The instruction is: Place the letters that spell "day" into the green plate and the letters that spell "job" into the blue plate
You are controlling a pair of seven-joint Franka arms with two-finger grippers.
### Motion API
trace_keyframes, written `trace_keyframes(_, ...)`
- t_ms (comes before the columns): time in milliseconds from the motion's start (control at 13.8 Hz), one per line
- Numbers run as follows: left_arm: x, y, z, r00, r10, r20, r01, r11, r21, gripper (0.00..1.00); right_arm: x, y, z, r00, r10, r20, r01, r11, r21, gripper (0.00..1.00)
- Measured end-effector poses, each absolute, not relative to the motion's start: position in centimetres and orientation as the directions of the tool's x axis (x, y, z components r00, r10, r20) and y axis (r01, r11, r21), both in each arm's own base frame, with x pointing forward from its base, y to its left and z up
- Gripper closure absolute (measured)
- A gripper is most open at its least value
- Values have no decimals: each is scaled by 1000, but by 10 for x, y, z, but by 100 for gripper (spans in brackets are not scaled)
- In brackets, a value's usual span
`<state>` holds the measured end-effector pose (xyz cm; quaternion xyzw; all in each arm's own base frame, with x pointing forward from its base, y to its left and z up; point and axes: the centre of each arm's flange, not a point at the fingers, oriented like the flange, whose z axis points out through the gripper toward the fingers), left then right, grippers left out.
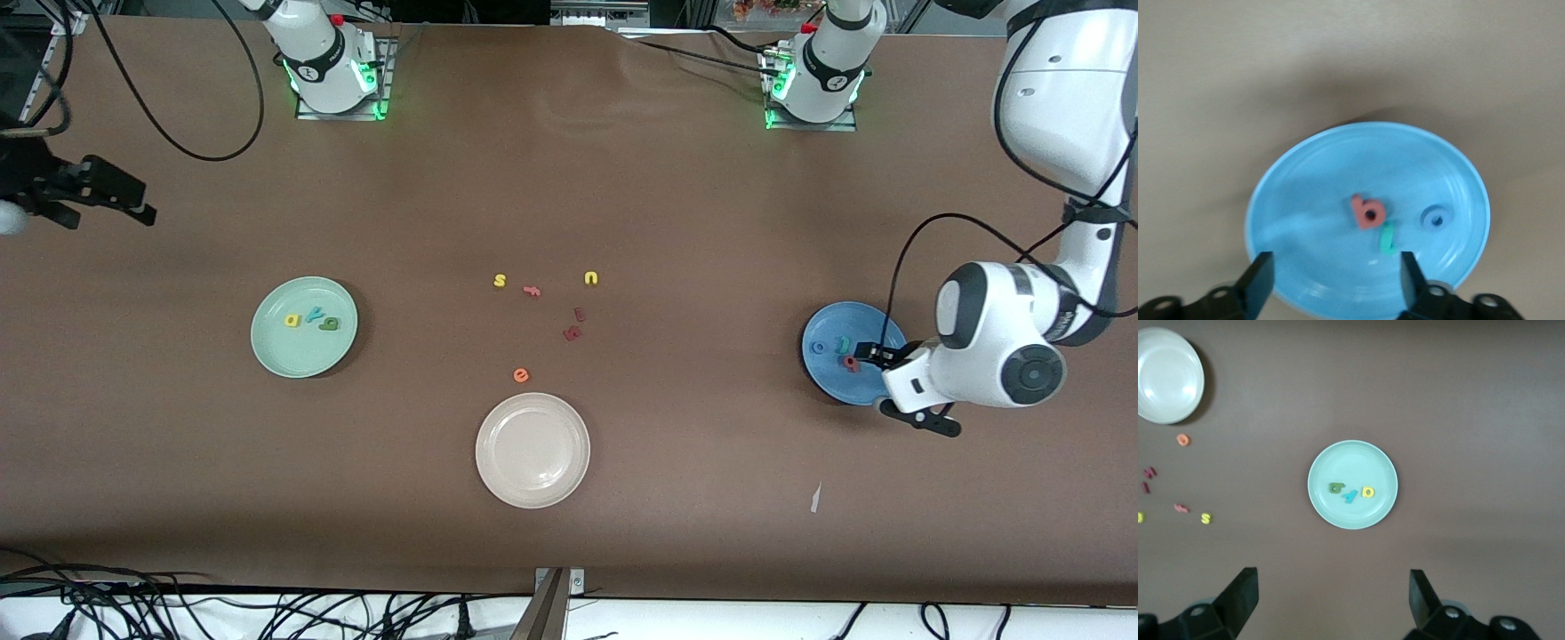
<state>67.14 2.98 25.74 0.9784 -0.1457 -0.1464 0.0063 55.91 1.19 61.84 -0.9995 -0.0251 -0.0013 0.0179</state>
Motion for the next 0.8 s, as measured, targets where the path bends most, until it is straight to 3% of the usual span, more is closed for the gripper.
trace_keyframes(73, 672, 35, 275, 916, -278, -289, -275, -960, 52, 0, 557, 16, 616, 998, 58, -3, 58, -998, -25, 0)
trace_keyframes(509, 645, 56, 399, 920, -219, -325, -226, -974, 19, 0, 557, 4, 609, 999, 39, -16, 39, -999, -22, 0)
trace_keyframes(799, 614, 56, 501, 972, 35, -234, 15, -996, -86, 0, 557, -1, 609, 999, 33, -15, 32, -999, -22, 0)
